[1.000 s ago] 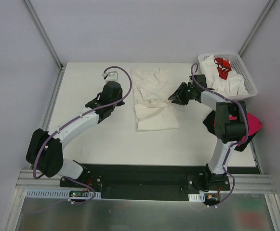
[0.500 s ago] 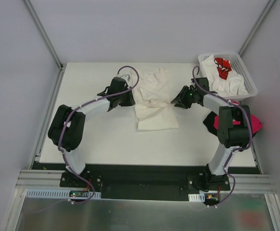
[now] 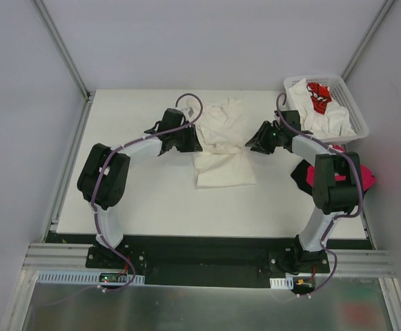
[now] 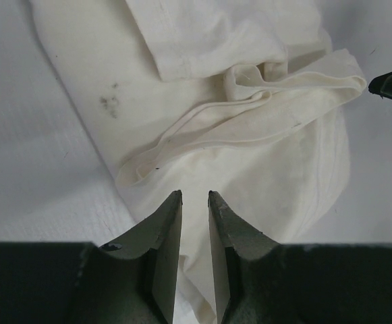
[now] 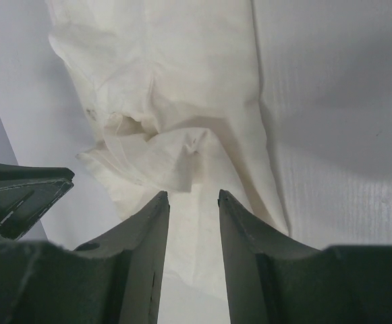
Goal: Fold and stack the t-shirts
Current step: Fold the folded rectangular tshirt in 1/3 of the way
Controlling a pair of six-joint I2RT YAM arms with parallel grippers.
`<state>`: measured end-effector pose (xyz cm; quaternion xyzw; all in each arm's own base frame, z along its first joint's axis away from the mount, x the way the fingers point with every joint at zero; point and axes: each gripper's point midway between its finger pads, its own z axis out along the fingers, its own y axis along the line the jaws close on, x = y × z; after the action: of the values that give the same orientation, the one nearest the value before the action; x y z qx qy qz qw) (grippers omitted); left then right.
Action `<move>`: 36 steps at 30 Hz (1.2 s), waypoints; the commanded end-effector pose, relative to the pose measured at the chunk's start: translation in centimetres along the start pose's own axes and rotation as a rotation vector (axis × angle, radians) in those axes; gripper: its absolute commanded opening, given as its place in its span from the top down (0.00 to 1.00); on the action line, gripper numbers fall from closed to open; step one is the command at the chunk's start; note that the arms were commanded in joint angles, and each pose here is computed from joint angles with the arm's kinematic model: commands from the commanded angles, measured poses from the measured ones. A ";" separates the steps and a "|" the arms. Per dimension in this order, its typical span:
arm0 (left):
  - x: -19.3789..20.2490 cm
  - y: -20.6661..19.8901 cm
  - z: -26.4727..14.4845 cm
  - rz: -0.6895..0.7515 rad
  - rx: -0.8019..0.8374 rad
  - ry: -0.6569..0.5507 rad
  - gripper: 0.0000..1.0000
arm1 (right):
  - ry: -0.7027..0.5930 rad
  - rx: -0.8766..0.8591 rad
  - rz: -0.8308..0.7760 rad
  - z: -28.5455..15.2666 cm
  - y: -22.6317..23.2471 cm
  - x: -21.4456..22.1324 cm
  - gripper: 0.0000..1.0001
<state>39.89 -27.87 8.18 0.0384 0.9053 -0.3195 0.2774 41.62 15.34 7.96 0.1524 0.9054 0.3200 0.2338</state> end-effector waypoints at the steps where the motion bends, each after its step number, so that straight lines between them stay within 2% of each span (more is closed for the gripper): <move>1: -1.8 -0.8 -0.6 0.004 0.025 -0.042 0.78 | -0.049 -0.042 -0.040 -0.4 1.4 -1.9 0.62; 9: -2.4 4.8 -2.8 -0.016 -0.332 -0.092 0.68 | -0.037 -0.049 -0.026 0.3 1.2 -1.8 0.62; 10: -1.8 5.3 -2.8 -0.023 -0.353 -0.066 0.64 | -0.037 -0.051 -0.024 0.3 1.2 -1.8 0.62; 14: -1.7 6.8 -3.4 -0.064 -0.446 -0.084 0.62 | -0.035 -0.051 -0.016 0.6 1.2 -1.9 0.62; 26: -1.7 6.7 -2.4 -0.087 -0.434 -0.068 0.64 | -0.020 -0.062 -0.021 1.9 2.3 -1.8 0.61; 36: -3.1 4.7 -1.4 -0.074 -0.361 -0.069 0.65 | -0.006 -0.070 -0.027 2.9 3.7 -1.9 0.61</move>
<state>42.09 -22.08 6.71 -0.0559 0.9446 -0.1411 0.2911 44.14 17.73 7.34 0.1432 0.9024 0.3344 0.2310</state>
